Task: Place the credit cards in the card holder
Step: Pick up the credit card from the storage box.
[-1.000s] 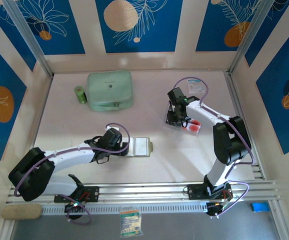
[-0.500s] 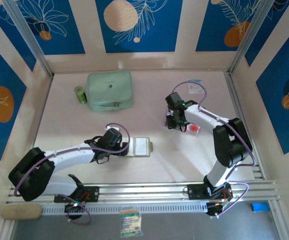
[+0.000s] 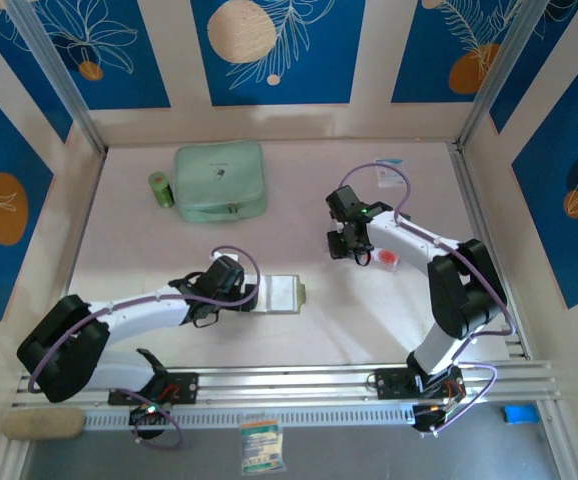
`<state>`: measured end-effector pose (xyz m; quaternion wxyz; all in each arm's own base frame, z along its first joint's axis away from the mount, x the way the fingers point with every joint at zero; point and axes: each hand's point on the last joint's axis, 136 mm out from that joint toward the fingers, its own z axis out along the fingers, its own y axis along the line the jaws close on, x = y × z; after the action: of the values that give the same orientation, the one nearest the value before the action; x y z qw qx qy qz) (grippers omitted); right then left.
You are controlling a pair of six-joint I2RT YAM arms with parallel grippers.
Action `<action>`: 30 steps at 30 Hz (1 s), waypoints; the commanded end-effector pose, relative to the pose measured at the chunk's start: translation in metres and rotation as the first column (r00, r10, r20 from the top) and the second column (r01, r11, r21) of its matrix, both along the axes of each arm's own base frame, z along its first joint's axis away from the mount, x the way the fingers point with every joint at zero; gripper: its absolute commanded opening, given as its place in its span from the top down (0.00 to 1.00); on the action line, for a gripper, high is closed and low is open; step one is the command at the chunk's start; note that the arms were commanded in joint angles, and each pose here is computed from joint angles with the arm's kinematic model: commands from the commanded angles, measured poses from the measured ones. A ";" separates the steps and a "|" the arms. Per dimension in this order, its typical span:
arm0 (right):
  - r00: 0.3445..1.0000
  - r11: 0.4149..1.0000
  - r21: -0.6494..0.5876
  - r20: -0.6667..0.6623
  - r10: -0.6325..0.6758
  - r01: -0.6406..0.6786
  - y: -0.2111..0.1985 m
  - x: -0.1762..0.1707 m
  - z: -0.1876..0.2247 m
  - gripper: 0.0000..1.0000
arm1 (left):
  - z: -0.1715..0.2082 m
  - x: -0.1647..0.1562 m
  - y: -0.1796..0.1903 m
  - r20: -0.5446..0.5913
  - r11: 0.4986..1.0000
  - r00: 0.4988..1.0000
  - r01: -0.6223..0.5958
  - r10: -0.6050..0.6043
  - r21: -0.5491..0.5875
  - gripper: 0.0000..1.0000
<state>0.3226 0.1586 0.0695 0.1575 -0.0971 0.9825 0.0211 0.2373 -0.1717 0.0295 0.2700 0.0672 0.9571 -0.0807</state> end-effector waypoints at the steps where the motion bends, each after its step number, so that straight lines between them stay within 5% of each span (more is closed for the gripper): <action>1: 1.000 0.996 0.087 -0.028 -0.012 0.015 0.018 -0.002 -0.003 0.66 | -0.001 0.001 0.002 -0.003 1.000 1.000 0.003 -0.003 0.002 0.00; 15: 0.997 0.988 0.148 -0.071 -0.030 0.040 0.041 0.014 -0.020 0.73 | 0.003 0.000 0.002 0.000 1.000 1.000 -0.009 0.009 -0.011 0.00; 30: 0.997 0.977 0.200 -0.052 -0.064 0.073 0.047 0.068 -0.021 0.76 | 0.004 -0.001 0.005 0.003 1.000 1.000 -0.014 0.014 -0.010 0.00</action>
<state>0.3810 0.1968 0.0375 0.1365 -0.0388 0.9852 0.0964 0.2381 -0.1724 0.0338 0.2757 0.0659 0.9552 -0.0854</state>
